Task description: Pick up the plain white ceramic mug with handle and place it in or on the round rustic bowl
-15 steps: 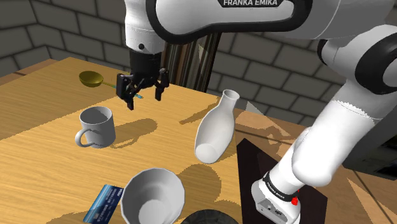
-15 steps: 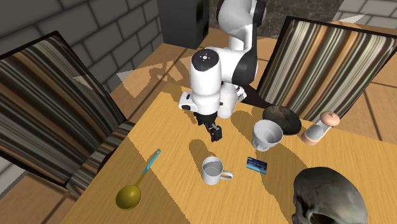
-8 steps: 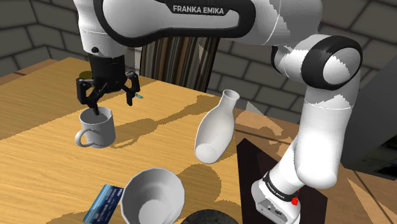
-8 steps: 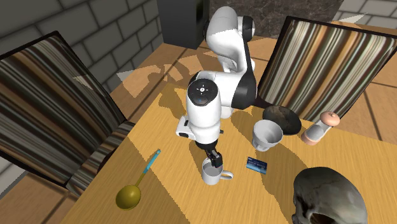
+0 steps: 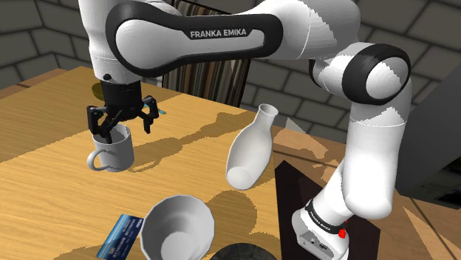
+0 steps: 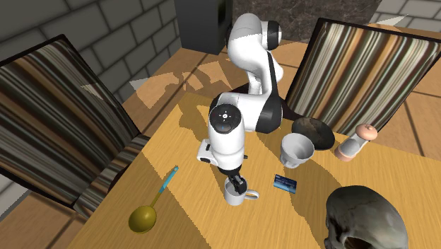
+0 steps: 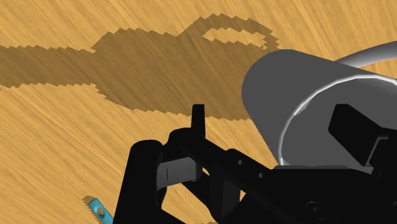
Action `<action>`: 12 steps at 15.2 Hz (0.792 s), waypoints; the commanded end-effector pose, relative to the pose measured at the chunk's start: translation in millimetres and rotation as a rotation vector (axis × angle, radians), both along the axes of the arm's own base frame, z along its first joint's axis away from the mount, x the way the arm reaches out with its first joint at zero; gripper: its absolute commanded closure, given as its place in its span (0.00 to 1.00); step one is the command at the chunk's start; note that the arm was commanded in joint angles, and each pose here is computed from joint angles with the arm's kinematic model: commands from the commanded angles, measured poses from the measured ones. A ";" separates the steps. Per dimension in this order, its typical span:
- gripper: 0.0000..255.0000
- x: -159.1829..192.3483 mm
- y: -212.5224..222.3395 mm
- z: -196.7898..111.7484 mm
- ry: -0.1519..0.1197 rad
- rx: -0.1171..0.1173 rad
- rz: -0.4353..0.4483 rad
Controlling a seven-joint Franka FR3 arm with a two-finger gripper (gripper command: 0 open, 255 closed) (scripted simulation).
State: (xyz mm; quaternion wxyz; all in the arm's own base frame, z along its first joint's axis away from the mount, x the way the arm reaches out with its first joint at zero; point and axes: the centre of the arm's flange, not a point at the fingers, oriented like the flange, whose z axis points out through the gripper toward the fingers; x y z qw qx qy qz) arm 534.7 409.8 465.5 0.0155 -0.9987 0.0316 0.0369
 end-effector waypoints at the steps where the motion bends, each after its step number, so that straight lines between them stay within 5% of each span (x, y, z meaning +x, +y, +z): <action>1: 0.00 -0.9 0.6 -4.6 0.000 0.000 0.000; 7: 0.00 -0.9 0.6 -4.6 0.000 0.000 0.000; 8: 1.00 -0.9 0.6 -4.6 0.000 0.000 0.000; 12: 1.00 -0.9 0.6 -4.6 0.000 0.000 0.000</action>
